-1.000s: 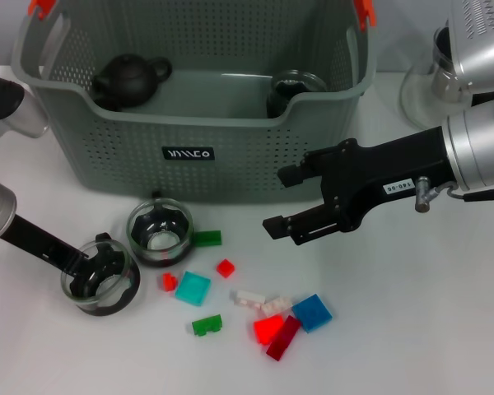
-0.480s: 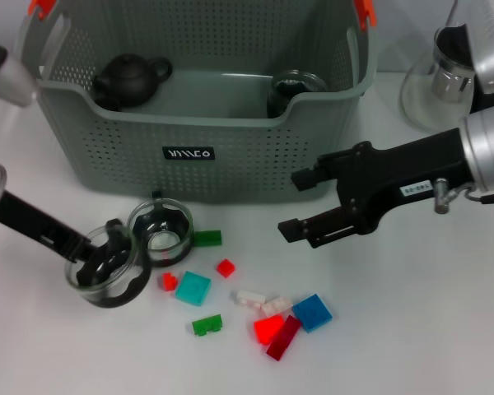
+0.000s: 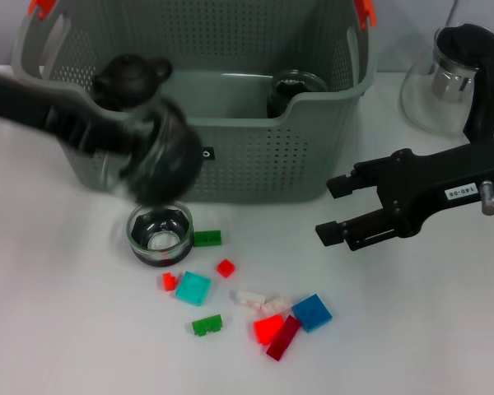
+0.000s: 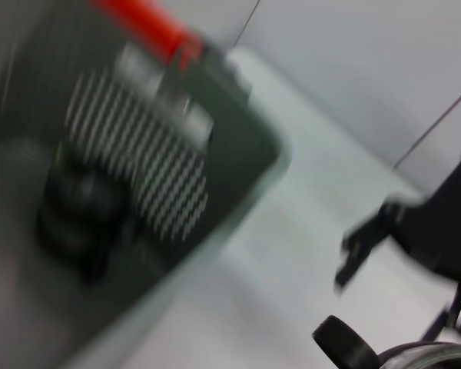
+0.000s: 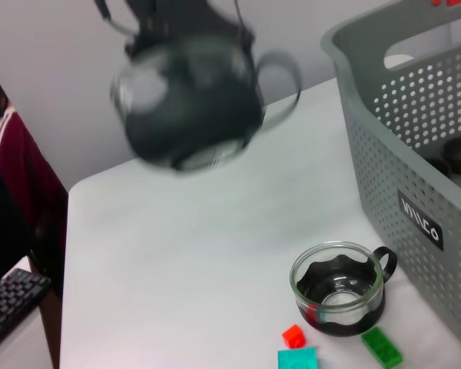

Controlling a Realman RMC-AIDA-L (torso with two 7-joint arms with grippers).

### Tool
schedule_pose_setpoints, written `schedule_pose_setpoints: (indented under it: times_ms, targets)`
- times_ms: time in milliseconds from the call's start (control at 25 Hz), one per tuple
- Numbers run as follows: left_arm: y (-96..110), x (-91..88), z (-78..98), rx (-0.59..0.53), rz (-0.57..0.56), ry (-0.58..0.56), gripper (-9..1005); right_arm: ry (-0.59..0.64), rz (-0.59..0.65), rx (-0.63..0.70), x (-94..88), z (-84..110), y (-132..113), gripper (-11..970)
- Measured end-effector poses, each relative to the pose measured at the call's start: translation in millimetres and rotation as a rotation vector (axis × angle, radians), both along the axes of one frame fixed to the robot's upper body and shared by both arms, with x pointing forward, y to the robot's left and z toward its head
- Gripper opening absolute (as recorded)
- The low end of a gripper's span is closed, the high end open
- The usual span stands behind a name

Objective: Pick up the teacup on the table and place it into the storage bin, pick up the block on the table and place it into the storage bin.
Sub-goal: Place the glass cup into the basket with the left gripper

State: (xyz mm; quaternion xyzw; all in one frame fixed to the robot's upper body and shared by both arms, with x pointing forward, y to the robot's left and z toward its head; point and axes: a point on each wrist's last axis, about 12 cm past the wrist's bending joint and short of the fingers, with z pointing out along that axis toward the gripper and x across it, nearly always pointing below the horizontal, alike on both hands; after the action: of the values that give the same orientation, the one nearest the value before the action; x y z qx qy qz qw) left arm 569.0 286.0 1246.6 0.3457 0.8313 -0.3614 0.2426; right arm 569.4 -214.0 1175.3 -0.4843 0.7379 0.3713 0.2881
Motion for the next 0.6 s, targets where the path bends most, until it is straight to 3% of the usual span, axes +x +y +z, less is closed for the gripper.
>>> schedule_pose_setpoints:
  times_ms: [160, 200, 320, 600]
  targets:
    - [-5.3, 12.4, 17.4, -0.015, 0.000, -0.078, 40, 0.040, -0.002, 0.012, -1.3, -4.6, -3.3, 867]
    - [-9.1, 26.3, 29.7, -0.010, 0.027, -0.146, 40, 0.052, 0.002, 0.013, -1.5, -5.6, -2.6, 867]
    - [-12.8, 44.2, 36.4, 0.013, 0.073, -0.200, 40, 0.062, 0.014, 0.010, -2.4, -6.8, 0.0, 867]
    - [-33.3, 91.7, 21.7, 0.183, 0.193, -0.269, 40, 0.070, 0.005, 0.005, -0.6, -6.3, 1.7, 868]
